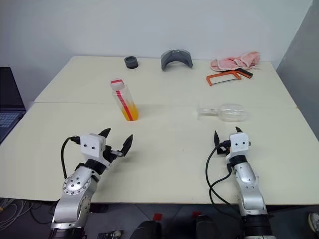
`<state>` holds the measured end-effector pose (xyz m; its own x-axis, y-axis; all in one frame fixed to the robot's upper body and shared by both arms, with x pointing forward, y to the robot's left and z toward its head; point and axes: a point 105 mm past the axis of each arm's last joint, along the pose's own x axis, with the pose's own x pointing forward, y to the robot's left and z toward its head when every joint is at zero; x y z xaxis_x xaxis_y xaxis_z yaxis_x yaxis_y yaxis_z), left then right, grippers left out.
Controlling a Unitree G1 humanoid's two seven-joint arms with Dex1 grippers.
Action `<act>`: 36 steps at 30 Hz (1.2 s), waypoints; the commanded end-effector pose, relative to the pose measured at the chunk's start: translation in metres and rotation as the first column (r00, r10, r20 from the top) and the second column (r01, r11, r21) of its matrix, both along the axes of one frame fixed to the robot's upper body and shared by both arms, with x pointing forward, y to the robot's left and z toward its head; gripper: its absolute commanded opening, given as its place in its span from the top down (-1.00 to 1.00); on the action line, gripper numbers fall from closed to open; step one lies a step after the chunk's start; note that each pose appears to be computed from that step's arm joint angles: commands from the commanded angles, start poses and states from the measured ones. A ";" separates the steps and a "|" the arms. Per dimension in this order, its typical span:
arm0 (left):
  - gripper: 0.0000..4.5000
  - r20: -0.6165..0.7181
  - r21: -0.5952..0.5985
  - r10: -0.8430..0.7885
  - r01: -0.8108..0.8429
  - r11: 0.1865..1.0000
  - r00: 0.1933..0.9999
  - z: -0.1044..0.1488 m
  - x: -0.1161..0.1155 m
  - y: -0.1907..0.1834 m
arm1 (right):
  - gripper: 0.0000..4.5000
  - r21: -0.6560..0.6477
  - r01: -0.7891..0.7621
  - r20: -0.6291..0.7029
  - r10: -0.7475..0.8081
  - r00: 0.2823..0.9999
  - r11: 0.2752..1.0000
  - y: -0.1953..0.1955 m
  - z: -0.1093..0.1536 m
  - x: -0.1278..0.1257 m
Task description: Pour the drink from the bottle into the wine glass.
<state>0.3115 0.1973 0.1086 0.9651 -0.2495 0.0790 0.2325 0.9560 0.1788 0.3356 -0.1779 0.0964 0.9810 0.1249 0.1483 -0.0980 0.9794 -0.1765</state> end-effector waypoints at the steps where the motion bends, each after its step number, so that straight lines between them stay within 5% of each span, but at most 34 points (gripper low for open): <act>1: -0.99 0.059 0.012 -0.014 0.013 1.000 0.998 0.013 -0.002 -0.002 | -1.00 0.002 0.002 0.040 -0.002 0.999 1.000 -0.001 0.010 -0.001; 17: -0.99 0.065 -0.080 -0.004 0.010 0.997 0.998 0.019 0.003 0.007 | -1.00 0.008 -0.024 0.063 0.023 0.998 1.000 0.002 0.014 -0.002; 21: -0.99 0.060 -0.059 0.073 -0.069 0.996 0.996 0.022 0.012 0.010 | -1.00 0.027 -0.166 0.071 0.164 0.984 0.986 0.018 0.021 -0.006; 26: -0.99 0.051 -0.079 0.125 -0.121 0.990 0.991 0.033 0.025 0.008 | -1.00 0.030 -0.536 0.029 0.536 0.844 0.843 0.068 0.041 -0.030; 36: -0.99 0.050 -0.063 0.186 -0.182 0.981 0.981 0.050 0.052 0.006 | -1.00 -0.014 -0.815 -0.128 0.807 0.576 0.580 0.115 0.054 -0.057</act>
<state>0.3614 0.2027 0.1492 0.9903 -0.0774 0.1151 0.0642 0.9913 0.1146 0.2850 -0.0690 0.1395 0.5202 0.8541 0.0010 -0.8428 0.5135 -0.1610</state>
